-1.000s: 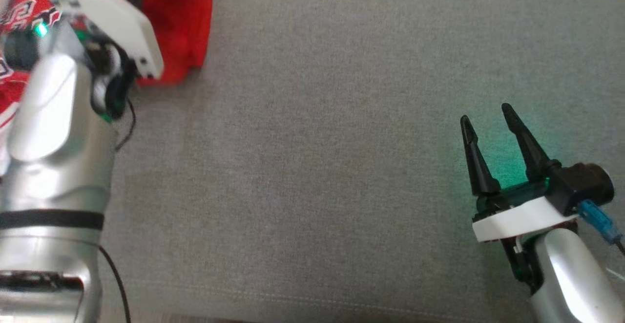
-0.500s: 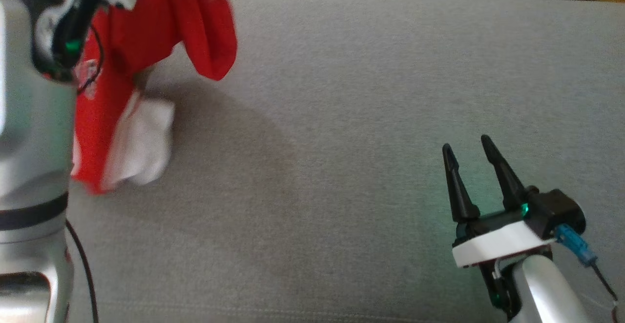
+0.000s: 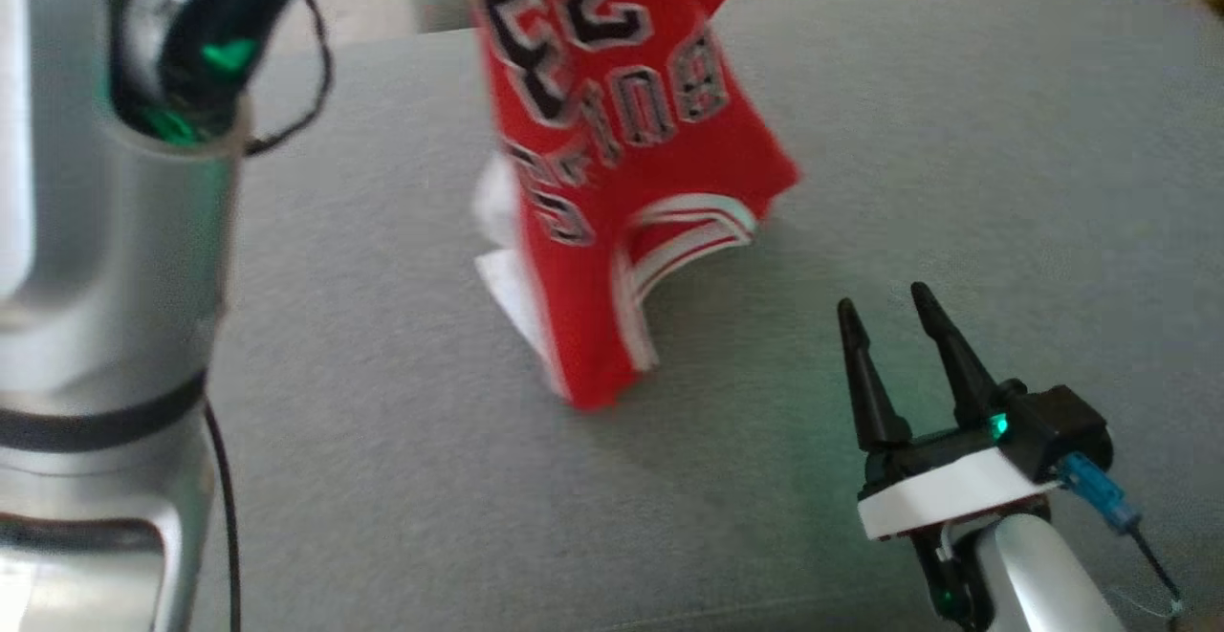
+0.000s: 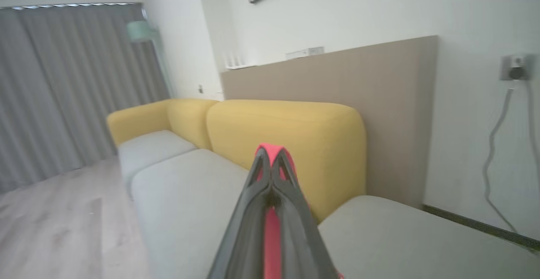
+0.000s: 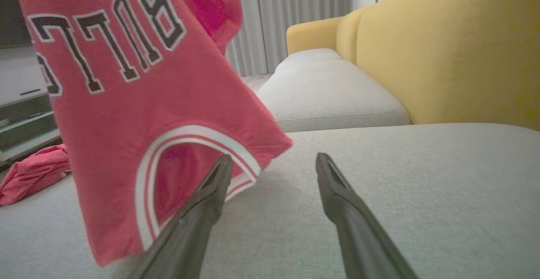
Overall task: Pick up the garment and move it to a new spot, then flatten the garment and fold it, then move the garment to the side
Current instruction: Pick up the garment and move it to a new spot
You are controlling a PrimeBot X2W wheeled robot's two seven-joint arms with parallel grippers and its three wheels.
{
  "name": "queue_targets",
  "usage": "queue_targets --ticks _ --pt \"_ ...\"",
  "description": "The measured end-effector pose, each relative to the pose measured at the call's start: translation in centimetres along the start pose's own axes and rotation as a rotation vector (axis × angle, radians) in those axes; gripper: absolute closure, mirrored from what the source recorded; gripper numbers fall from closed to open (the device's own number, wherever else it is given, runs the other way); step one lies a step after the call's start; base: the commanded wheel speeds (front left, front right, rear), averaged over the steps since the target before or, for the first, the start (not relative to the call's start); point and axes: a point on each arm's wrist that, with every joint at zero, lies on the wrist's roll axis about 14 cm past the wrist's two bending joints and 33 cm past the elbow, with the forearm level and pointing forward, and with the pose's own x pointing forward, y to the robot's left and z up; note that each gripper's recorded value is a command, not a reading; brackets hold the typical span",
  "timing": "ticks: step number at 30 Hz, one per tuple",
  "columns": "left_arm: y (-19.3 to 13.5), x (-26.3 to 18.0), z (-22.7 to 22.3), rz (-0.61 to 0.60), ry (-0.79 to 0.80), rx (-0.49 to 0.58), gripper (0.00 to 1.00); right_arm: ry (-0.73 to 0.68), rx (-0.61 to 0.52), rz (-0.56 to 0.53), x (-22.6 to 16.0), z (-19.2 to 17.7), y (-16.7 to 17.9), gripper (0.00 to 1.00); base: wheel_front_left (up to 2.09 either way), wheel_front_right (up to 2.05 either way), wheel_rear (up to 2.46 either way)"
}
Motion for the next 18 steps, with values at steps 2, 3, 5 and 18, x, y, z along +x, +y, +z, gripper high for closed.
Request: queue_targets --ticks 2,3,5,18 --pt "-2.0 1.1 -0.9 -0.060 0.015 -0.039 1.00 -0.007 0.005 -0.027 -0.7 0.3 -0.6 0.00 0.00 0.00 0.00" --pt "-2.8 1.6 -1.6 -0.086 0.026 -0.056 1.00 -0.009 0.007 -0.043 -1.1 0.4 -1.0 0.00 0.00 0.00 0.00" --pt "-4.4 2.7 -3.2 -0.129 0.057 -0.095 1.00 -0.012 0.012 -0.077 -1.9 0.5 -1.9 0.00 0.00 0.00 0.00" --pt "-9.1 8.0 -17.8 -0.155 0.252 -0.145 1.00 -0.006 0.026 -0.261 -5.9 0.5 -6.3 0.00 0.00 0.00 0.00"
